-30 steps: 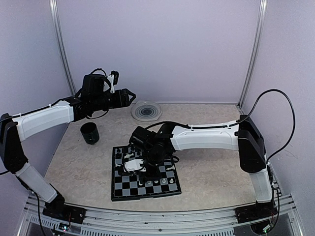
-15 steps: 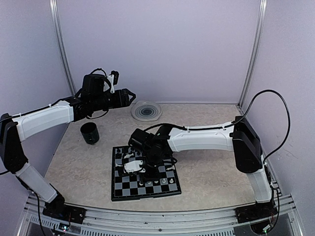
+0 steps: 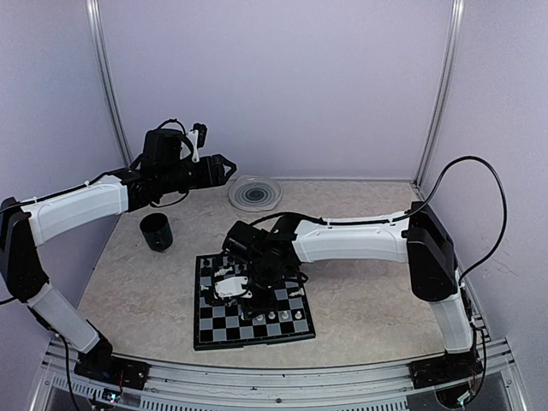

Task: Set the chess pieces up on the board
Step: Place the pawn at d2, then adjust the pawn at d2.

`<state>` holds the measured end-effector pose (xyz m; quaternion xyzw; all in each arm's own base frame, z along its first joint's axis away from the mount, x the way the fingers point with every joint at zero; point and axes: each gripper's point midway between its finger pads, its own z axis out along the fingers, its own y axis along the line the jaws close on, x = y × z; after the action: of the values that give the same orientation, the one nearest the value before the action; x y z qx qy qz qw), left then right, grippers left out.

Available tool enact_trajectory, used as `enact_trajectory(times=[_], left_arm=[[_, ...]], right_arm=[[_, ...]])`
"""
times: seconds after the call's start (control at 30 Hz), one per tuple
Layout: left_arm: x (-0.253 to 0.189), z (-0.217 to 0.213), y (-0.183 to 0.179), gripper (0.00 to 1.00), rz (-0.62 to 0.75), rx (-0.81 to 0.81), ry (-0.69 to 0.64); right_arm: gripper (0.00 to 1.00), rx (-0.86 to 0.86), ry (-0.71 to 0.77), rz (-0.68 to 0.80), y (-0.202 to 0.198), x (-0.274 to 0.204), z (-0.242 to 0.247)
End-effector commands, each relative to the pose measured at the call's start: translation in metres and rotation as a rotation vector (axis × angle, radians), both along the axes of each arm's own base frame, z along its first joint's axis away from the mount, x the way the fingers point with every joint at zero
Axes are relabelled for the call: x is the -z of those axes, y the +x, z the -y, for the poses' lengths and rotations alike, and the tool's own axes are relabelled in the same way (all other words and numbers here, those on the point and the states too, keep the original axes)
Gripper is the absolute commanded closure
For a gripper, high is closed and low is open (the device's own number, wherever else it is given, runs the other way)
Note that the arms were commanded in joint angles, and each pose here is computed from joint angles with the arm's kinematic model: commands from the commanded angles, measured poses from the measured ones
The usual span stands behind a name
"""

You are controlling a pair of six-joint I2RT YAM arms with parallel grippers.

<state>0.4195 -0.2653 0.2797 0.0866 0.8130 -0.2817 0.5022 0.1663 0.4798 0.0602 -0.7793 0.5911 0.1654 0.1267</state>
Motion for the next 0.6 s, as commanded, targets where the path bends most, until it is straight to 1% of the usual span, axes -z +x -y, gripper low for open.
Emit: enact_trajectory(times=[0.0, 0.13, 0.27, 0.4, 0.57], left_arm=[[-0.013, 0.001, 0.002, 0.27, 0.015, 0.008, -0.017], [-0.010, 0.002, 0.002, 0.27, 0.009, 0.011, -0.017], [-0.011, 0.002, 0.002, 0.27, 0.011, 0.011, -0.016], [-0.010, 0.002, 0.002, 0.27, 0.008, 0.010, -0.017], [-0.010, 0.002, 0.002, 0.27, 0.008, 0.011, -0.017]], right_arm=[[0.74, 0.007, 0.092, -0.001, 0.008, -0.048, -0.004], [0.75, 0.010, 0.085, -0.013, 0.010, -0.045, -0.003], [0.78, 0.029, 0.083, 0.003, 0.019, -0.041, -0.004], [0.79, 0.032, 0.066, 0.015, 0.024, -0.031, -0.007], [0.89, 0.045, 0.051, 0.025, 0.030, -0.020, -0.013]])
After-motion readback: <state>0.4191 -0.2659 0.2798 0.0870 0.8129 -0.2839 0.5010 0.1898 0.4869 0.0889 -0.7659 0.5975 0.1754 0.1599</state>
